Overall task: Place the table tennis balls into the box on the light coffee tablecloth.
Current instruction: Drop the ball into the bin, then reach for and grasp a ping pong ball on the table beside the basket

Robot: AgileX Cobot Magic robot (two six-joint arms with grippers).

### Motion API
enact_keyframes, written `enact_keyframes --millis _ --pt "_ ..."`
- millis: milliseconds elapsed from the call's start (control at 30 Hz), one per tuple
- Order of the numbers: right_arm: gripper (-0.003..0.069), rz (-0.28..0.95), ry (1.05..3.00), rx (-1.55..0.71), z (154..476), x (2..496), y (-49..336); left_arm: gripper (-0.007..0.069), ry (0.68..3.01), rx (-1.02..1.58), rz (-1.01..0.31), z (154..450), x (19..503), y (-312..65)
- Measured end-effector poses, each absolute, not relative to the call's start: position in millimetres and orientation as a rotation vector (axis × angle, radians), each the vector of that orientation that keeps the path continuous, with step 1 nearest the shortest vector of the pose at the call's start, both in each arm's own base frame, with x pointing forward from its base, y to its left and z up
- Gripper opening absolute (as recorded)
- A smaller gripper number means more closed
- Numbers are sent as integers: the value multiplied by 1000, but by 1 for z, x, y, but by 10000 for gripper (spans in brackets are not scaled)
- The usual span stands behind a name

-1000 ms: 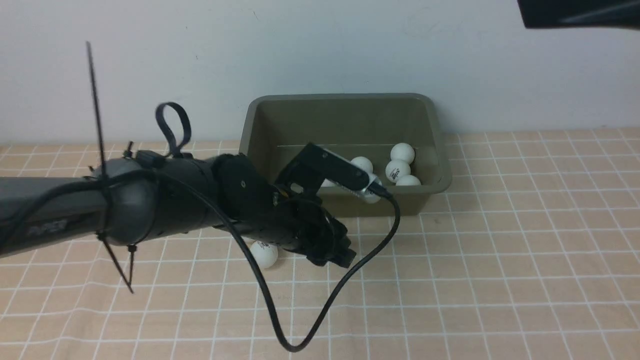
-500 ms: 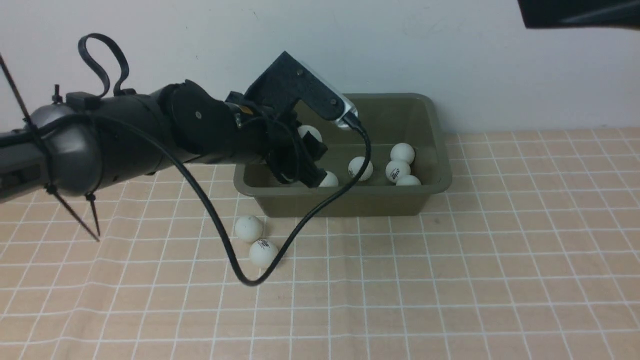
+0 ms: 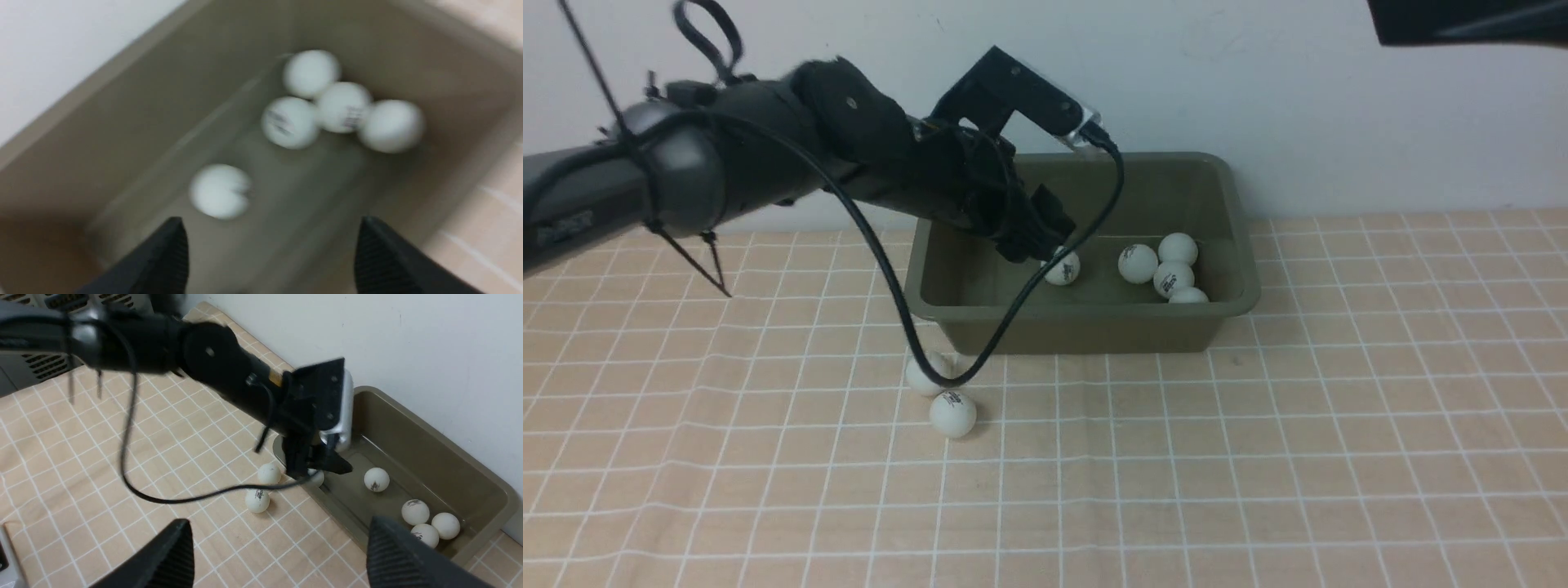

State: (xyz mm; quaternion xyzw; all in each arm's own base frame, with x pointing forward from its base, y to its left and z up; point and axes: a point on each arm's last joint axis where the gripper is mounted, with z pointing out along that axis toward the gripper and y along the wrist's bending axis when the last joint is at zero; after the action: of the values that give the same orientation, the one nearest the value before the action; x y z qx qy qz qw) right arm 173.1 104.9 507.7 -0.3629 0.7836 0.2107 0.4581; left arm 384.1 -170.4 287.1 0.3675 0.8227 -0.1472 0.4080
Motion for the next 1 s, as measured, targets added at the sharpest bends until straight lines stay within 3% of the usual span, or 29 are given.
enact_keyframes --millis 133,233,367,600,1000 --pt "515 519 1930 -894 508 173 105 353 2126 919 -428 342 346 -140" --pt "515 519 1930 -894 508 173 105 331 2226 879 -434 366 320 -117" --pt "515 519 1930 -894 508 173 105 329 2346 856 -415 367 309 -105" --pt "515 518 1931 -894 508 173 105 329 2604 889 -482 332 314 -106" --pt "514 517 1931 -894 508 173 105 329 2873 758 -556 223 368 -118"
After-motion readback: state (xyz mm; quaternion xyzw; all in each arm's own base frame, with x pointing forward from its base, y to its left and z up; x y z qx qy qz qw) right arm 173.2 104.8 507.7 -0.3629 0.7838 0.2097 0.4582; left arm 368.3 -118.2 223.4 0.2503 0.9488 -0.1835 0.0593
